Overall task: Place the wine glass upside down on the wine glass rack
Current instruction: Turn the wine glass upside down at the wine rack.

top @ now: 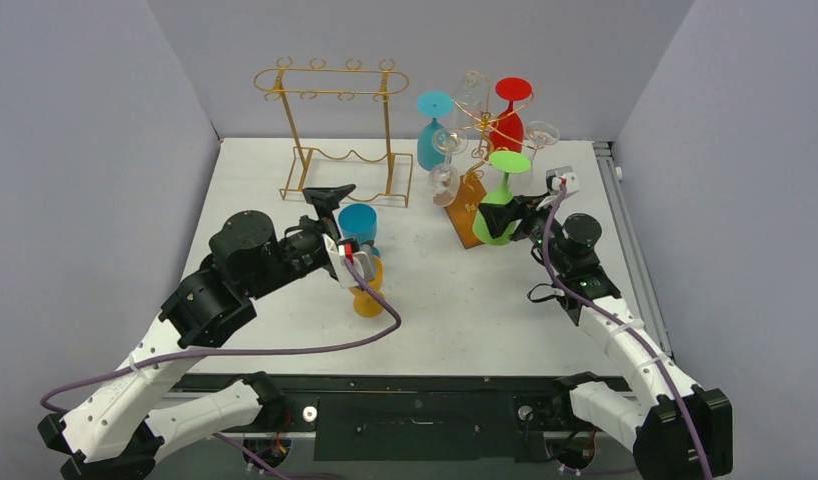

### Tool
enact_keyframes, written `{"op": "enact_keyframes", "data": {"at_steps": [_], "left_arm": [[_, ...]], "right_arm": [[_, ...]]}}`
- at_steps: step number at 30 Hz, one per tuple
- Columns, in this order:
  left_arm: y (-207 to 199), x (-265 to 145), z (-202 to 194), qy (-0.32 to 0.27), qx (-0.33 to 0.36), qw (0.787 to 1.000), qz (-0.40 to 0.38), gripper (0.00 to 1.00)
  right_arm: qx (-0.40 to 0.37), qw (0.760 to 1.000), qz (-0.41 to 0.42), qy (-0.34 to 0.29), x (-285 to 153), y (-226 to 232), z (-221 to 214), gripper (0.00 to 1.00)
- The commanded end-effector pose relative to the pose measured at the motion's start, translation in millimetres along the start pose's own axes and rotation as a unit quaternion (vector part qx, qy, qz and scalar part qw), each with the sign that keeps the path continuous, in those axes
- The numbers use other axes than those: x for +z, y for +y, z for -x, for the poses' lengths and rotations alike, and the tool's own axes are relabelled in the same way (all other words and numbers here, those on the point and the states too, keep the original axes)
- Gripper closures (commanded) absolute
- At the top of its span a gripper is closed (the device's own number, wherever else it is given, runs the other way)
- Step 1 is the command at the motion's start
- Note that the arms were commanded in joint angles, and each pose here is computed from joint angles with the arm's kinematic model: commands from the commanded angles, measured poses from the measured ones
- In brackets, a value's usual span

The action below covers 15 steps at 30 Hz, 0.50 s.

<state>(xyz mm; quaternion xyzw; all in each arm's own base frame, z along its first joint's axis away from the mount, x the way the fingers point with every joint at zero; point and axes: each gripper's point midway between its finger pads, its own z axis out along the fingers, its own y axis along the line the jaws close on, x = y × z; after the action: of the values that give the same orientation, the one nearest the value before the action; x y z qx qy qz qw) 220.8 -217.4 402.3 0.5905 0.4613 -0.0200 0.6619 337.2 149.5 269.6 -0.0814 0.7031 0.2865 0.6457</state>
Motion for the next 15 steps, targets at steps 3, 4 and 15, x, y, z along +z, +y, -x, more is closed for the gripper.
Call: {"op": "enact_keyframes", "data": {"at_steps": [3, 4, 15], "left_arm": [[5, -9, 8, -0.010, -0.015, 1.000, 0.011, 0.03], [5, -9, 8, -0.010, -0.016, 1.000, 0.010, 0.03], [3, -7, 7, -0.011, -0.021, 1.000, 0.010, 0.03]], "right_arm": [[-0.001, 0.998, 0.008, -0.068, 17, -1, 43, 0.43], [0.000, 0.998, 0.006, -0.068, 18, -3, 44, 0.43], [0.013, 0.997, 0.003, -0.082, 33, -15, 57, 0.45]]}}
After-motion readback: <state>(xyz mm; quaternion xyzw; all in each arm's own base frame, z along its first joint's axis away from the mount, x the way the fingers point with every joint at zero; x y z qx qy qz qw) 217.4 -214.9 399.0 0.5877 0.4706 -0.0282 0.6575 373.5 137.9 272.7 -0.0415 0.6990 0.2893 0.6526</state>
